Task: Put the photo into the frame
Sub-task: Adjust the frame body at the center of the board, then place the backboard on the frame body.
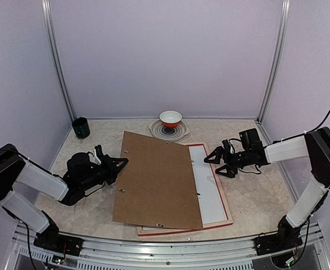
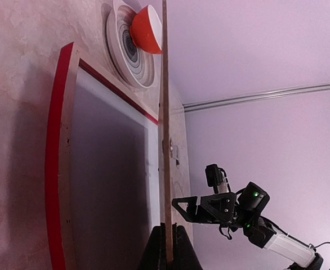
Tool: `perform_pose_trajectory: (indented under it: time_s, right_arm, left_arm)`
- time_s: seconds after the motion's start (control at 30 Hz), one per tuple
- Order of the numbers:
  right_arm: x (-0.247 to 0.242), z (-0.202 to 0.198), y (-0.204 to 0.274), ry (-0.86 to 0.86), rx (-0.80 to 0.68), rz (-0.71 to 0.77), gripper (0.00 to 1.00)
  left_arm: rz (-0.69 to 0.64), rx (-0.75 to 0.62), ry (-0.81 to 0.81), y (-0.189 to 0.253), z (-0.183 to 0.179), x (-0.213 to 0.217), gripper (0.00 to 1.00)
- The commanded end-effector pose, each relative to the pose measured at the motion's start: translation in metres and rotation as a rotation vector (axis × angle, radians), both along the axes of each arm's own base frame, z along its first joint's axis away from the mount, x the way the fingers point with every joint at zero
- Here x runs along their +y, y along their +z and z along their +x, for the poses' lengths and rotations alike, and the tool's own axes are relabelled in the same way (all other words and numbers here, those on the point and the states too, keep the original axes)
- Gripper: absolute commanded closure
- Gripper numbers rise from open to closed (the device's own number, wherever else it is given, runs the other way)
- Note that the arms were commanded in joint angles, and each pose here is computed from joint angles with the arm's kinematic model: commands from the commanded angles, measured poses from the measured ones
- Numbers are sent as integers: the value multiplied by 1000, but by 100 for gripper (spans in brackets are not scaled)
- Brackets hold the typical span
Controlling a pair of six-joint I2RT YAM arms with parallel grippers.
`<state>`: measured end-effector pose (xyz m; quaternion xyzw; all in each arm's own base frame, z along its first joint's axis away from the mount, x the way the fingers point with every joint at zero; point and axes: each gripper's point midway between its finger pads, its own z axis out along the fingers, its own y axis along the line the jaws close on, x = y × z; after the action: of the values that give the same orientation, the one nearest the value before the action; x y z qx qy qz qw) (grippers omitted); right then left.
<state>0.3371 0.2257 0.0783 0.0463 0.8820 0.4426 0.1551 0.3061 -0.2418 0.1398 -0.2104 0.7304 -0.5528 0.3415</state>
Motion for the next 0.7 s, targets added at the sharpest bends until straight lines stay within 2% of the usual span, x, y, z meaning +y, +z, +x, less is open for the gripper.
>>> perform_pose_trajectory:
  time_s: [0.0, 0.23, 0.57, 0.67]
  right_arm:
    - [10, 1, 18, 30, -47, 4, 1]
    - [-7, 17, 34, 13, -129, -161, 1]
    - [5, 22, 47, 60, -153, -115, 1]
    - [8, 22, 53, 108, -183, -147, 1]
  left_arm:
    - [-94, -85, 6, 23, 5, -6, 100]
    - [-76, -68, 19, 3, 9, -6, 100]
    - [-81, -50, 32, -16, 15, -7, 100]
    - [-74, -39, 33, -23, 17, -8, 100]
